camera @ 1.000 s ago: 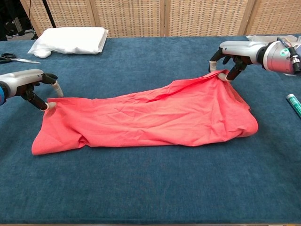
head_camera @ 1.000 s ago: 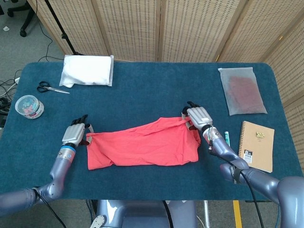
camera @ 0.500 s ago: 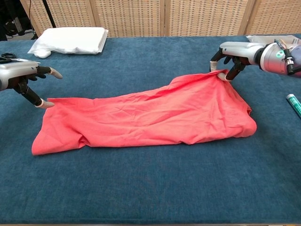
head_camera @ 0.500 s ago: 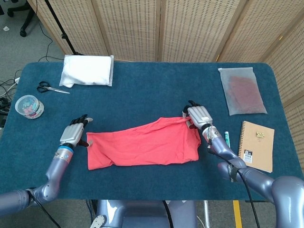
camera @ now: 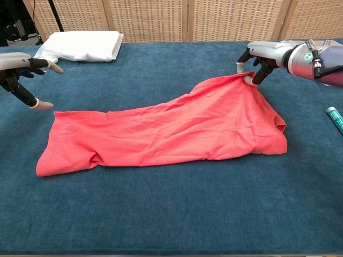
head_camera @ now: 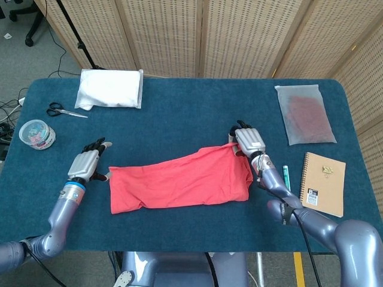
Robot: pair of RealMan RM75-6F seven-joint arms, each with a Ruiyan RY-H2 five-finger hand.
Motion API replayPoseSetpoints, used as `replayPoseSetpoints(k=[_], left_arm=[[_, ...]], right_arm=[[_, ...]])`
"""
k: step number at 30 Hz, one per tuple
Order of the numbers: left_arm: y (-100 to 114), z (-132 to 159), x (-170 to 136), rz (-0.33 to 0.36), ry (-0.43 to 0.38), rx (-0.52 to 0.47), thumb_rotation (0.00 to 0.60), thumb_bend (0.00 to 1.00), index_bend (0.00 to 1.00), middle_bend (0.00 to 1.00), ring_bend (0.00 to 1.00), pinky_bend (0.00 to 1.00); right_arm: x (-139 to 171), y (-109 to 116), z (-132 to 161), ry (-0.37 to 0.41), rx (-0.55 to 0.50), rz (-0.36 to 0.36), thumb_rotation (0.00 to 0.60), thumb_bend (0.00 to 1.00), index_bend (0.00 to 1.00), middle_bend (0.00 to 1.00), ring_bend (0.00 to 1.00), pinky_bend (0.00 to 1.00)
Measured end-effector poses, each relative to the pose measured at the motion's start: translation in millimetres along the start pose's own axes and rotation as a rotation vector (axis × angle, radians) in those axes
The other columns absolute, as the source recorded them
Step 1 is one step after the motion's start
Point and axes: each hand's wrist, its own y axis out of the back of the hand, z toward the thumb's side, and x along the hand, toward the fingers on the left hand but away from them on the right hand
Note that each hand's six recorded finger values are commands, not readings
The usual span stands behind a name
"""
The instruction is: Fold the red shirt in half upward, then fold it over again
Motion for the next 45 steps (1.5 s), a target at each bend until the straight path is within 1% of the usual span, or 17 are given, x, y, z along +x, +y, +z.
replayPoseSetpoints(k=[1, 2, 5, 7, 9, 11, 15, 21, 25, 28, 32, 37, 41, 45], left_arm=[[1, -1, 0, 0.001, 0.001, -0.001, 0.600, 0.27, 0.00, 0.00, 0.00, 0.00], [2, -2, -1, 0.003, 0.003, -0.002, 0.600, 0.27, 0.00, 0.00, 0.00, 0.00], [5, -4, -2, 0.008, 0.007, -0.006, 0.600, 0.27, 0.00, 0.00, 0.00, 0.00], [7, -5, -3, 0.012, 0.007, -0.008, 0.600, 0.27, 0.00, 0.00, 0.00, 0.00], [10, -7, -3, 0.018, 0.009, -0.012, 0.600, 0.27, 0.00, 0.00, 0.00, 0.00], [13, -8, -4, 0.023, 0.009, -0.013, 0.600, 0.27, 0.00, 0.00, 0.00, 0.00], [15, -9, -6, 0.028, 0.003, -0.009, 0.600, 0.27, 0.00, 0.00, 0.00, 0.00], [15, -11, -13, 0.036, -0.021, 0.025, 0.600, 0.27, 0.00, 0.00, 0.00, 0.00], [13, -17, -19, 0.033, -0.035, 0.046, 0.600, 0.27, 0.00, 0.00, 0.00, 0.00], [10, -23, -23, 0.028, -0.034, 0.048, 0.600, 0.27, 0.00, 0.00, 0.00, 0.00], [7, -29, -24, 0.021, -0.031, 0.052, 0.600, 0.27, 0.00, 0.00, 0.00, 0.00], [3, -31, -23, 0.018, -0.027, 0.055, 0.600, 0.27, 0.00, 0.00, 0.00, 0.00], [2, -30, -17, 0.026, -0.018, 0.057, 0.600, 0.27, 0.00, 0.00, 0.00, 0.00], [-1, -27, -12, 0.023, -0.005, 0.069, 0.600, 0.27, 0.04, 0.00, 0.00, 0.00]], right_arm=[[-1, -1, -1, -0.006, 0.005, 0.003, 0.600, 0.02, 0.00, 0.00, 0.00, 0.16], [-2, -3, -2, -0.015, 0.008, 0.009, 0.600, 0.01, 0.00, 0.00, 0.00, 0.16], [-5, -4, -5, -0.046, -0.013, 0.005, 0.600, 0.00, 0.00, 0.00, 0.00, 0.08], [-6, -2, -6, -0.062, -0.025, -0.017, 0.600, 0.00, 0.00, 0.00, 0.00, 0.02], [-6, 3, -6, -0.075, -0.021, -0.054, 0.600, 0.00, 0.00, 0.00, 0.00, 0.00], [-6, 8, -8, -0.088, -0.006, -0.083, 0.600, 0.00, 0.00, 0.00, 0.00, 0.00], [-2, 15, -8, -0.093, -0.004, -0.110, 0.600, 0.00, 0.00, 0.00, 0.00, 0.00], [19, 31, -4, -0.048, -0.016, -0.149, 0.600, 0.00, 0.00, 0.00, 0.00, 0.00], [47, 44, -9, -0.009, -0.005, -0.183, 0.600, 0.00, 0.00, 0.00, 0.00, 0.00], [76, 52, -18, 0.022, 0.014, -0.219, 0.600, 0.00, 0.00, 0.00, 0.00, 0.00], [115, 58, -36, 0.057, 0.043, -0.286, 0.600, 0.00, 0.00, 0.00, 0.00, 0.00], [165, 54, -51, 0.111, 0.044, -0.353, 0.600, 0.00, 0.00, 0.00, 0.00, 0.00], [207, 45, -61, 0.155, 0.012, -0.389, 0.600, 0.00, 0.00, 0.00, 0.00, 0.00], [237, 39, -65, 0.188, -0.013, -0.427, 0.600, 0.00, 0.00, 0.00, 0.00, 0.00]])
